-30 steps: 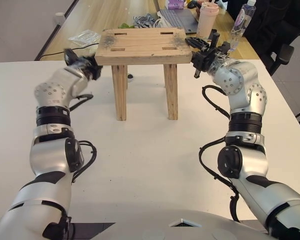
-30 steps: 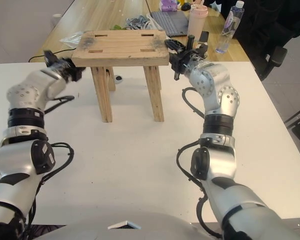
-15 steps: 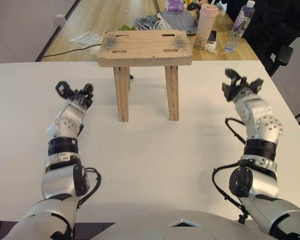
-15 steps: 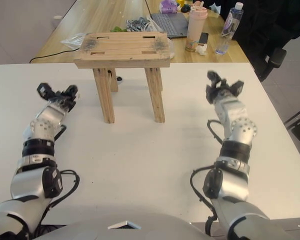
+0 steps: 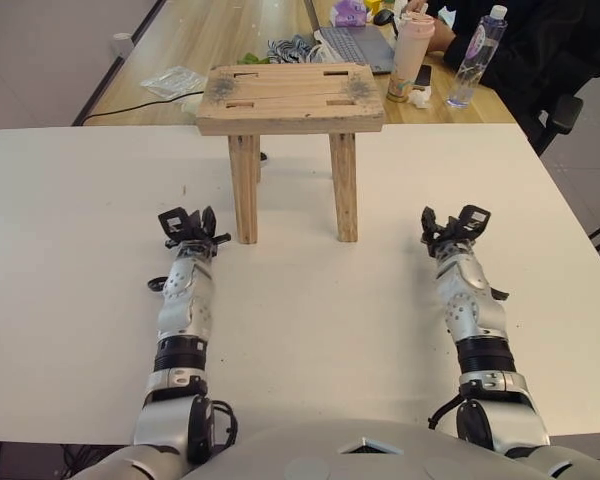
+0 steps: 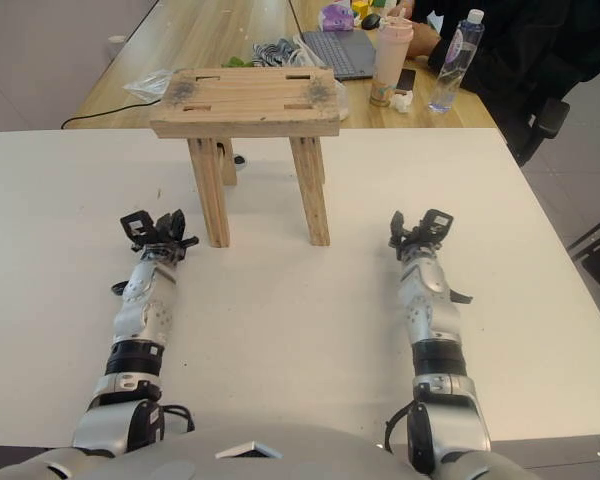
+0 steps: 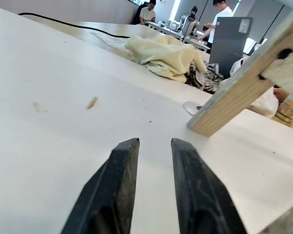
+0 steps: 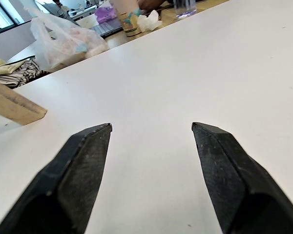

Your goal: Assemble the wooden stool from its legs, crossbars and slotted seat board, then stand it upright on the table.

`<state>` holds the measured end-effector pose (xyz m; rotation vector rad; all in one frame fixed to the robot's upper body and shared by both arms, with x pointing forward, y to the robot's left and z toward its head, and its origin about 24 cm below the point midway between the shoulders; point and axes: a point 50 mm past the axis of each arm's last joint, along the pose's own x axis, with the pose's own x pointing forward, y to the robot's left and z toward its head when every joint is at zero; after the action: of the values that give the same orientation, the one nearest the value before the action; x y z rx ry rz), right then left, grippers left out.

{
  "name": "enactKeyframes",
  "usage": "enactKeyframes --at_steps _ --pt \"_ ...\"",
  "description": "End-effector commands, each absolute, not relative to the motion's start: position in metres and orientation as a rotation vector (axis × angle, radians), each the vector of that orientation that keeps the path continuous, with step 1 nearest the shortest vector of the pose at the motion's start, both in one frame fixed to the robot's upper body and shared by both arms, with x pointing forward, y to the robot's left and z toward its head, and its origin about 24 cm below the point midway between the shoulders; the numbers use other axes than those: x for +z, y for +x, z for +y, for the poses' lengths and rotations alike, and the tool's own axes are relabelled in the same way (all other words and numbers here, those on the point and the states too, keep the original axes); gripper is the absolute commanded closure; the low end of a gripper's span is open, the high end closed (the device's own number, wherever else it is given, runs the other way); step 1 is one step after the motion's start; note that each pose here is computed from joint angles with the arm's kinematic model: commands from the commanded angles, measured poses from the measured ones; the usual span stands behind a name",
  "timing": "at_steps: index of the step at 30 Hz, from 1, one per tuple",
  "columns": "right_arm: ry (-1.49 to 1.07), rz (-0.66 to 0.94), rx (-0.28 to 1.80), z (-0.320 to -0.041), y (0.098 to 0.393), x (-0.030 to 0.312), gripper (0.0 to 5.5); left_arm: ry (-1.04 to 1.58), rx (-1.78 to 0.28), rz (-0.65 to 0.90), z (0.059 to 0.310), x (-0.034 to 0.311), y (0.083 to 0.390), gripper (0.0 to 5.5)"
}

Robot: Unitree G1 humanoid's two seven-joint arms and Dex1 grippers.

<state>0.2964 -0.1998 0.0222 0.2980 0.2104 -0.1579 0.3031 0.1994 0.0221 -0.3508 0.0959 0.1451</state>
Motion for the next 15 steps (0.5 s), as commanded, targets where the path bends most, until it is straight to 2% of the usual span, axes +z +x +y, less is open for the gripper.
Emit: enactKeyframes --at_steps 1,5,8,10,15 --pt "0.306 0.222 -0.182 -0.201 0.297 0.022 2.46 -0.339 0.158 0.078 0.195 0.022 0.305 4.82" --pt "0.276 0.202 -0.144 -0.196 0.3 0.026 2.46 -0.345 0.186 0.101 0.193 0.009 0.299 5.46" --pt "0.271 0.23 -0.149 -0.196 0.296 0.019 2.46 -0.385 0.174 0.082 0.179 0.014 0.307 5.46" --pt "0.255 0.214 -0.119 -0.191 0.302 0.025 2.46 -0.374 0.16 0.058 0.174 0.018 0.311 5.46" --pt "0.17 0.125 -0.036 -0.186 0.311 0.046 2.46 -0.391 0.24 0.063 0.191 0.007 0.302 5.46"
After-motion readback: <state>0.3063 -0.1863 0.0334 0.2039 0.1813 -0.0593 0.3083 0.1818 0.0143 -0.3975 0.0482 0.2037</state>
